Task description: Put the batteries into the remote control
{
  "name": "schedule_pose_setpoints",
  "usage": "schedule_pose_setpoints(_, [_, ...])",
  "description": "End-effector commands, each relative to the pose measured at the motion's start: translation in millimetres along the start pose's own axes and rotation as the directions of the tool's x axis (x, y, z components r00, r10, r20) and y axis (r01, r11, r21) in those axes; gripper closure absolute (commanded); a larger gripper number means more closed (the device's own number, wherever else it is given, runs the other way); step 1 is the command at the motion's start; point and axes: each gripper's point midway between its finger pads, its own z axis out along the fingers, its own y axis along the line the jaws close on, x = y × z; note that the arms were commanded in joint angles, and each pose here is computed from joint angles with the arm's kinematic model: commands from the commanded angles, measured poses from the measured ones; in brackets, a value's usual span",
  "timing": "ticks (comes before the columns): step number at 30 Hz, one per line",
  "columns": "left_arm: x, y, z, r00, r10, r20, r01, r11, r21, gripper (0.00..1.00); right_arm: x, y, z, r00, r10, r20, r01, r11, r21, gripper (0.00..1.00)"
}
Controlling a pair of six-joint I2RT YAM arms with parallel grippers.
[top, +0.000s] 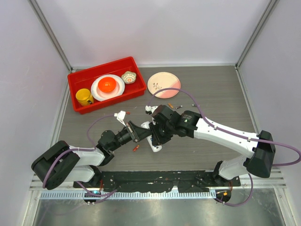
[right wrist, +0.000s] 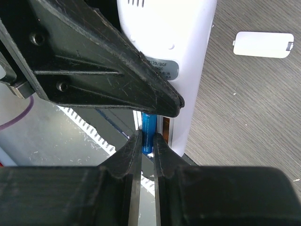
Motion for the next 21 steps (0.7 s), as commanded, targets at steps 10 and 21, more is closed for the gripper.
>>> schedule_pose_setpoints(10, [-13.9,-80.7,-7.2,0.994,0.079,0.071,-0.097,0.945,0.312,1.00,-19.2,-10.4,3.5,0.997,0.013,0.081,-0.018,0.998,0.062,0.75])
schedule_pose_setpoints(21, [-14.7,-76.8,-7.9,0.993,0.082,0.080,-0.102,0.949,0.299,1.00,-20.5,-7.7,-2.4,0.996,0.026,0.089,-0.031,0.998,0.053,0.69])
